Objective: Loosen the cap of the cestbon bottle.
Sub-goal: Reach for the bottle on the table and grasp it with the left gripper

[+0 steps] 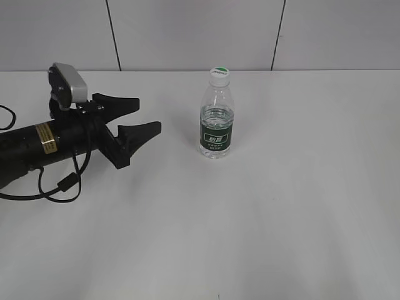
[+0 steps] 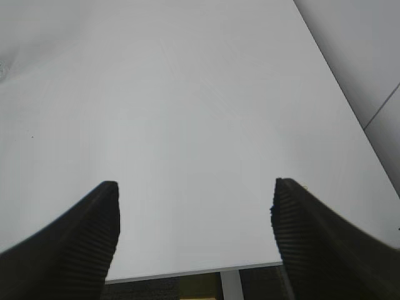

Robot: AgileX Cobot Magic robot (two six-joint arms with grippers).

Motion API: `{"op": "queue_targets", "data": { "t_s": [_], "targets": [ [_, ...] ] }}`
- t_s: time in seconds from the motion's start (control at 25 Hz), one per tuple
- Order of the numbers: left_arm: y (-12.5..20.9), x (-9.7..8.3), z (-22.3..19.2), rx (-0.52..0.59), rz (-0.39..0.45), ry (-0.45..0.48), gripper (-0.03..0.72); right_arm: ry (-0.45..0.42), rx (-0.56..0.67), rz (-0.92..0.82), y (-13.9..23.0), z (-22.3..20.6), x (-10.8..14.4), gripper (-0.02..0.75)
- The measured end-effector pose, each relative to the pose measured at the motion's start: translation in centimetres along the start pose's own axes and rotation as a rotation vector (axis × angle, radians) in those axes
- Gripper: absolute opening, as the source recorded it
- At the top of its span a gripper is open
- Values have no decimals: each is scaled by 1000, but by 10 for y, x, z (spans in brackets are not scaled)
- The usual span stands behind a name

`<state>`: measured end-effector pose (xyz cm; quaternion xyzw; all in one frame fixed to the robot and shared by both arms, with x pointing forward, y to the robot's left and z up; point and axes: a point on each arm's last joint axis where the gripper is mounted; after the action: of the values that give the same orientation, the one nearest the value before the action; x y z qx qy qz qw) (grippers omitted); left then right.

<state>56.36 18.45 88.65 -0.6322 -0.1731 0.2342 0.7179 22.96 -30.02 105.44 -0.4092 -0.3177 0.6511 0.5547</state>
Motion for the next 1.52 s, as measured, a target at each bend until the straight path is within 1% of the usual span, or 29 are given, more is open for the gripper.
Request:
{"op": "queue_targets", "data": {
  "t_s": [0.12, 0.24, 0.44, 0.64, 0.72, 0.96, 1.12, 1.28, 1.52],
  "targets": [
    [-1, -5, -5, -4, 0, 10, 498, 0, 0, 0, 0, 0, 0, 580],
    [1, -4, -11, -11, -1, 20, 501, 0, 0, 0, 0, 0, 0, 580],
    [15, 1, -28, -3, 58, 34, 513, 0, 0, 0, 0, 0, 0, 580],
    [21, -9, -54, -10, 56, 91, 528, 0, 0, 0, 0, 0, 0, 580],
    [24, -10, -61, -17, 68, 83, 539, 0, 0, 0, 0, 0, 0, 580],
    [37, -6, -71, -14, 93, 63, 560, 0, 0, 0, 0, 0, 0, 580],
    [36, -13, -80, -21, 82, 89, 563, 0, 0, 0, 0, 0, 0, 580],
    [29, -11, -88, -49, 68, 89, 563, 0, 0, 0, 0, 0, 0, 580],
    [40, -6, -98, -48, 115, 93, 563, 0, 0, 0, 0, 0, 0, 580]
  ]
}}
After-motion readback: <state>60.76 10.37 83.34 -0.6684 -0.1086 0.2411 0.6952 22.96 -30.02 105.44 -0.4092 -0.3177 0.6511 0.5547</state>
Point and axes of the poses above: a point on each arm's last joint axis where the gripper is mounted, z pointing back along that axis away from the gripper, x along the wrist's bending axis when the last joint is at zero, y = z × x, and after that the axes turned 4 degrees about z, right-handed
